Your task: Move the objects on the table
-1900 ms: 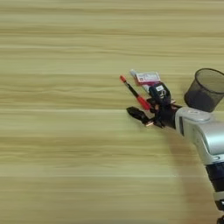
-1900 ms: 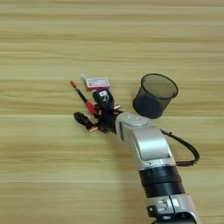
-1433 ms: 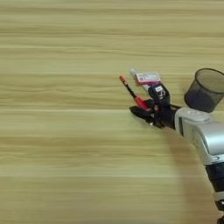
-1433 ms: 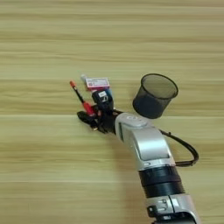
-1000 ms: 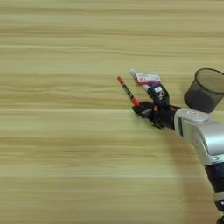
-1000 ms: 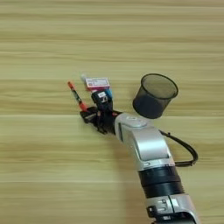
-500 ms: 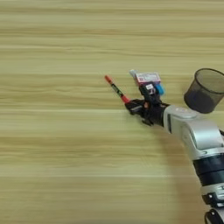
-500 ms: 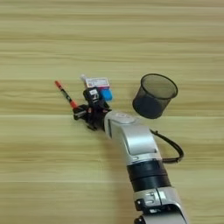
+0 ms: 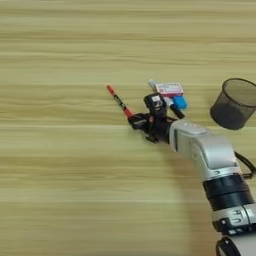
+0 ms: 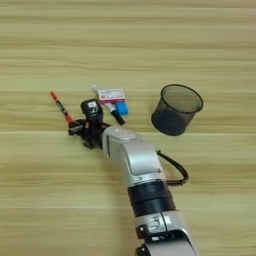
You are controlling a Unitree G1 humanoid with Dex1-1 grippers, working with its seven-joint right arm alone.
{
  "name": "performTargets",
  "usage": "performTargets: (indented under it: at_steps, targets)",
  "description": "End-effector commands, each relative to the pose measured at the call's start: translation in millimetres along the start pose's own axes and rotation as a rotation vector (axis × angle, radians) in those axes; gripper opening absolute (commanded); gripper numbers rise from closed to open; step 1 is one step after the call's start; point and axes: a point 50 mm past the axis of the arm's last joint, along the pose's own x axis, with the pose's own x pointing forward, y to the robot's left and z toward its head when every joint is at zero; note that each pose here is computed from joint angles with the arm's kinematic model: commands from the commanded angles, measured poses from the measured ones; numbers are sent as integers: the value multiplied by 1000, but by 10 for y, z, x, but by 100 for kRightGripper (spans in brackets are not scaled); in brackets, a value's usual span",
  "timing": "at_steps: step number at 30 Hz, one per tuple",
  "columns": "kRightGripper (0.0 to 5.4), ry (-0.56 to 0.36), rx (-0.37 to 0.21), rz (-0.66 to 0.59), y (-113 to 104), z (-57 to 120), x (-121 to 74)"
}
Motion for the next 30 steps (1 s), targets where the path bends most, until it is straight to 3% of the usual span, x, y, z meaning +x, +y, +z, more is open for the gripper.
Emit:
performTargets:
  at_steps: [1,9,13,19,22,30]
  targets:
    - [91,-60,-48,-14,13,203,-12]
    - [185,-92,-68,-46,-38,254,-46]
    - [234,-117,-107,-66,-41,272,-56]
    - [300,-262,-165,-98,-59,426,-136]
    - [324,-313,-161,-112,-81,478,-159]
    - [412,-341,-165,-112,-85,491,-171]
